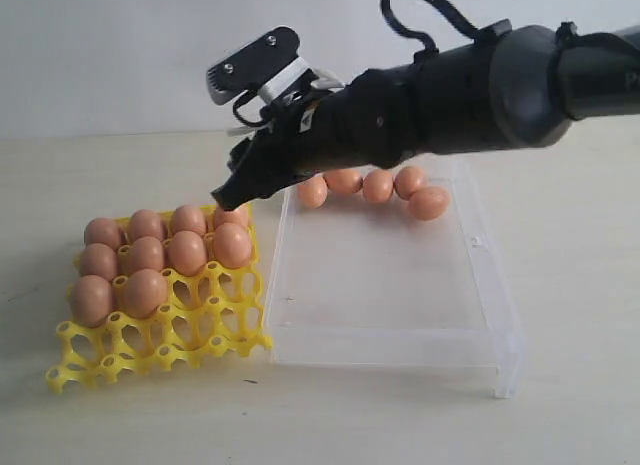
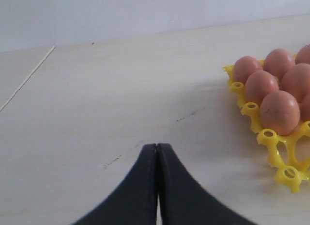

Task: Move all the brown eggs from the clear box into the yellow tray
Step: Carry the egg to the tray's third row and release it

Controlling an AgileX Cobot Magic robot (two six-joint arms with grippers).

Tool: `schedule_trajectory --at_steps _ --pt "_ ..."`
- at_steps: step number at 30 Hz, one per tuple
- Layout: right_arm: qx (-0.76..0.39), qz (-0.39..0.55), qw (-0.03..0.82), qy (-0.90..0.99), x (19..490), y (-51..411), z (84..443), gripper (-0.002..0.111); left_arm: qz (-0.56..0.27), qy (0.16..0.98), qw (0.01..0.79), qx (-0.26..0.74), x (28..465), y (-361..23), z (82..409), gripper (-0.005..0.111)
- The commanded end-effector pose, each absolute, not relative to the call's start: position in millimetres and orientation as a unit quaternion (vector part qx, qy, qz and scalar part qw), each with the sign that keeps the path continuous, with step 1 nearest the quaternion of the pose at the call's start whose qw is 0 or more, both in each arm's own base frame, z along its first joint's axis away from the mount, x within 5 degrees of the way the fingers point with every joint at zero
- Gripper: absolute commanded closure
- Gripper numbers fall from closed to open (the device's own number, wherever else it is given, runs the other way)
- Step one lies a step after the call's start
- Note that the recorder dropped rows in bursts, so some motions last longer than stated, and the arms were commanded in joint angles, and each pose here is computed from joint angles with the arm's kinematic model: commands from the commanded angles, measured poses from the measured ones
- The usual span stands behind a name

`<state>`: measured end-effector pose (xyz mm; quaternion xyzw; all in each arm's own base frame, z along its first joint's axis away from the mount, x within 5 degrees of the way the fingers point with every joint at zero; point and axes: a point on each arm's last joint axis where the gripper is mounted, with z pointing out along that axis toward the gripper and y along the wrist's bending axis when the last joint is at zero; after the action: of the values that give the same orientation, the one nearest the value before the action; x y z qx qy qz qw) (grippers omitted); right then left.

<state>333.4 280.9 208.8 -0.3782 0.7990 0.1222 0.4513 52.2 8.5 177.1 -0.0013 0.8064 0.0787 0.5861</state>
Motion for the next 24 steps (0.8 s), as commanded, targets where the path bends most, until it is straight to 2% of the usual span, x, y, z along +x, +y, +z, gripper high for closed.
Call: schedule_trajectory --at_steps 1,5,9,14,20,24 --pt "-0.358 0.197 0.518 0.751 295 307 208 0.108 0.076 0.801 0.594 0.000 52 8 179 0.107" --pt "-0.335 0.321 0.479 0.745 283 324 184 0.108 0.076 0.801 0.594 0.000 52 8 179 0.107" --pt "-0.307 0.331 0.438 0.777 285 327 150 0.108 0.076 0.801 0.594 0.000 52 8 179 0.107" --pt "-0.306 0.334 0.425 0.784 285 329 130 0.108 0.076 0.801 0.594 0.000 52 8 179 0.107" --pt "-0.296 0.356 0.428 0.776 287 332 121 0.108 0.076 0.801 0.594 0.000 52 8 179 0.107" --pt "-0.278 0.358 0.435 0.778 295 328 119 0.100 0.076 0.801 0.594 0.000 52 8 179 0.107"
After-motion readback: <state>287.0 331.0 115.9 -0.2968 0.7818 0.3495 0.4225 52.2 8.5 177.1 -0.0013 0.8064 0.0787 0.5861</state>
